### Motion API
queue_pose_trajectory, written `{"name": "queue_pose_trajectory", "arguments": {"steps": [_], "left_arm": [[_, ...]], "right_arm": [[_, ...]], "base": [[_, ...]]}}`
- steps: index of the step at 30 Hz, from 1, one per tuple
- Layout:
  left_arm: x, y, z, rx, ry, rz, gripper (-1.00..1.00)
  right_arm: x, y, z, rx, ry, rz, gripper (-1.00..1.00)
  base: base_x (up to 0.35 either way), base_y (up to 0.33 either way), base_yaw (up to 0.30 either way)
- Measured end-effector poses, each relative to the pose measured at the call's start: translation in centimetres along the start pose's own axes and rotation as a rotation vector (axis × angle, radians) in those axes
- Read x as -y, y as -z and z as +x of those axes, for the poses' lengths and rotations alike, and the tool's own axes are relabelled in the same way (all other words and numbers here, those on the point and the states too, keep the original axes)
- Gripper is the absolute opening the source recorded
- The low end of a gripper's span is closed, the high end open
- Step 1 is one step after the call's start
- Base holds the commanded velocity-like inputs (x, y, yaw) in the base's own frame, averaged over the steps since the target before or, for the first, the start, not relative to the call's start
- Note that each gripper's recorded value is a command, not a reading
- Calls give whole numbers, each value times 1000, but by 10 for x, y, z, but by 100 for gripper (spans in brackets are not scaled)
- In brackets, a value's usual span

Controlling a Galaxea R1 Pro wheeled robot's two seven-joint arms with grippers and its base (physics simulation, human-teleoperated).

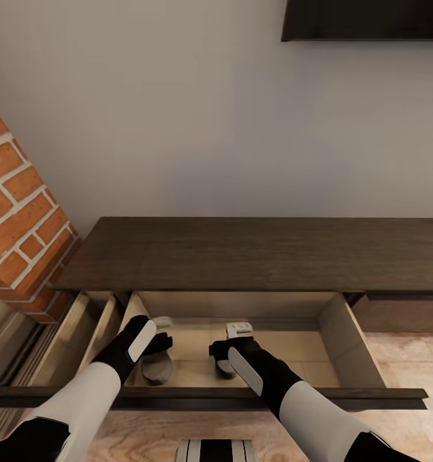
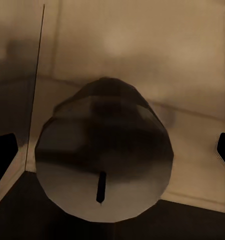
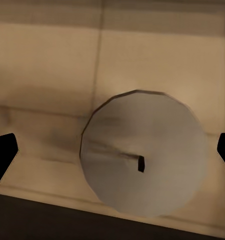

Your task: Place each of the two pumpkins and all three candles from the living room inside a cabinet in the living room (use any cabinet), then make sure every cabinet is closed, and position the cauldron so it is next to a table in the living room.

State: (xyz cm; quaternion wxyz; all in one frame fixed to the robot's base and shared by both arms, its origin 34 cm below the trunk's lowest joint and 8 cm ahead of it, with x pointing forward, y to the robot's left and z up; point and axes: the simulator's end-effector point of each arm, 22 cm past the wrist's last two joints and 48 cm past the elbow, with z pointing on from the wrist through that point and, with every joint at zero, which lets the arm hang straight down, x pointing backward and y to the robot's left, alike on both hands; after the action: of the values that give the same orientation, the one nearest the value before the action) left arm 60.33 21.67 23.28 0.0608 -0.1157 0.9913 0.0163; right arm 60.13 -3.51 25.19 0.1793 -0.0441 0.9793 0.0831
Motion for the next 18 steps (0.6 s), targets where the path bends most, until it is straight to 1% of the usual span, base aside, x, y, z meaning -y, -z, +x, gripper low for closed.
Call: {"name": "queue_pose_trajectory", "arguments": {"steps": [14, 16, 18], "left_arm": [[2, 29, -17, 52, 4, 13, 100], [2, 34, -20, 60, 4, 14, 100], [3, 38, -22, 68, 5, 16, 100]], "right_arm": [[-3, 24, -23, 53, 11, 3, 100], [-3, 28, -27, 61, 12, 4, 100], [-4, 32, -30, 70, 14, 4, 100]], "base": [[0, 0, 0], [-94, 0, 0], [-249, 0, 0]]}}
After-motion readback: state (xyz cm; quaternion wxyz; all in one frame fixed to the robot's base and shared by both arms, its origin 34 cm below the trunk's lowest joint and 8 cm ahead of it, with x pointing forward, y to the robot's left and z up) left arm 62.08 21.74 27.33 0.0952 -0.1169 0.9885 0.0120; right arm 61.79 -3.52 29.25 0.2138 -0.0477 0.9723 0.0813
